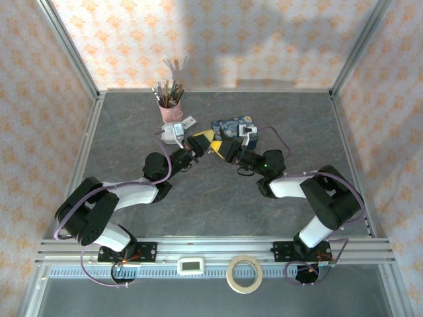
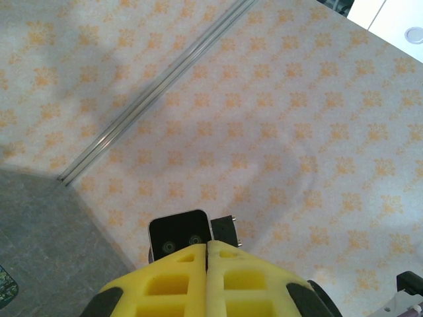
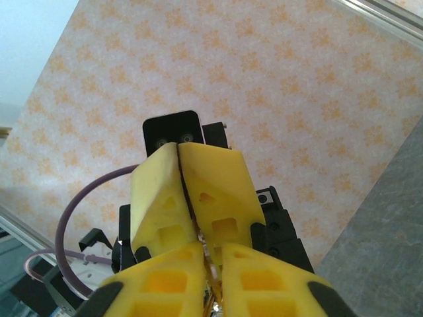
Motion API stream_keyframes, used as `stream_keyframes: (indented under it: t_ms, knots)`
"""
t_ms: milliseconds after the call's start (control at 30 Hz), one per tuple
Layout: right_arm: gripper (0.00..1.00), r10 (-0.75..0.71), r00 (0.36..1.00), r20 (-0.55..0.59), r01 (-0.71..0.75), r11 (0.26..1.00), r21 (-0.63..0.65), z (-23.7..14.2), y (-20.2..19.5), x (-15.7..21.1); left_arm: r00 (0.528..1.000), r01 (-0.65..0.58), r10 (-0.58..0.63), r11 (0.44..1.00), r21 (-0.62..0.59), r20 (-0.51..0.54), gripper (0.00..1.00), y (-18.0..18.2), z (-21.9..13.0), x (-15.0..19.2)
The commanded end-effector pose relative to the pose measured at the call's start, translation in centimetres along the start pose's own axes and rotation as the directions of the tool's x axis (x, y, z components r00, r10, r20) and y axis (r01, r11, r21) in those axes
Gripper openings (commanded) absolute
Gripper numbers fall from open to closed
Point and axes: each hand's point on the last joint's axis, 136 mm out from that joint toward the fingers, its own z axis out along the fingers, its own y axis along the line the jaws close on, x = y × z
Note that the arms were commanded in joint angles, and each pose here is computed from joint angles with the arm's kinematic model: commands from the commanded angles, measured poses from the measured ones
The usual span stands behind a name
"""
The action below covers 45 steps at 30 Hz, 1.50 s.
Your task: Unlock the padlock with the key
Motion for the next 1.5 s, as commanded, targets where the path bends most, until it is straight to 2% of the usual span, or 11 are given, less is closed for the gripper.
stream_keyframes:
  t_ms: [0,300,333,400,433,500,733,900,1133,1300,1467]
  knots:
    - [0.04,-0.056,0.998,-0.013,0.055,0.994,-0.092,0.5,2.2,0.0,0.999,-0.024,0.024,0.999,0.039,0.021,0.0,-1.3,0.0,-0.2]
    - [0.0,-0.073,0.997,0.02,0.074,0.995,-0.064,0.3,1.5,-0.4,0.999,0.01,-0.012,0.999,0.03,0.05,0.0,-1.0,-0.7,-0.3]
    - [0.0,-0.078,0.997,0.018,0.078,0.996,-0.052,0.3,1.3,-0.4,0.998,0.014,-0.015,1.0,0.021,0.056,0.07,-0.8,-0.8,-0.4]
    - [0.0,-0.092,0.996,0.009,0.092,0.996,-0.008,0.2,0.3,-0.5,0.997,0.012,-0.011,1.0,-0.017,0.076,0.48,-0.2,-1.3,-0.9]
    - [0.0,-0.095,0.995,0.005,0.095,0.995,0.019,0.1,-0.2,-0.5,0.996,0.008,-0.004,0.999,-0.046,0.089,0.6,0.4,-1.5,-1.4]
    - [0.0,-0.109,0.994,-0.002,0.109,0.99,0.089,-0.4,-1.6,-0.5,0.995,0.011,0.004,0.989,-0.146,0.103,0.74,2.5,-2.3,-2.4]
    - [0.0,-0.191,0.98,-0.057,0.198,0.899,0.39,-3.7,-6.5,-1.1,1.0,0.007,0.001,0.904,-0.427,0.018,0.72,9.1,-4.2,-1.8]
    - [0.0,-0.265,0.957,-0.123,0.276,0.689,0.67,-7.9,-10.3,-2.8,0.99,0.013,-0.083,0.866,-0.5,-0.117,0.66,11.7,-3.4,3.3]
    - [0.0,-0.345,0.934,-0.095,0.252,0.446,0.859,-14.9,-11.0,-7.0,0.953,0.07,-0.217,0.834,-0.547,-0.21,0.57,13.9,-0.9,10.6]
    - [0.0,-0.374,0.926,-0.047,0.197,0.373,0.907,-18.6,-10.3,-8.9,0.923,0.048,-0.268,0.791,-0.609,-0.275,0.56,16.5,0.7,14.5]
    - [0.0,-0.382,0.924,-0.025,0.187,0.393,0.9,-19.3,-10.1,-9.0,0.913,-0.043,-0.249,0.729,-0.683,-0.323,0.56,19.6,1.0,16.0]
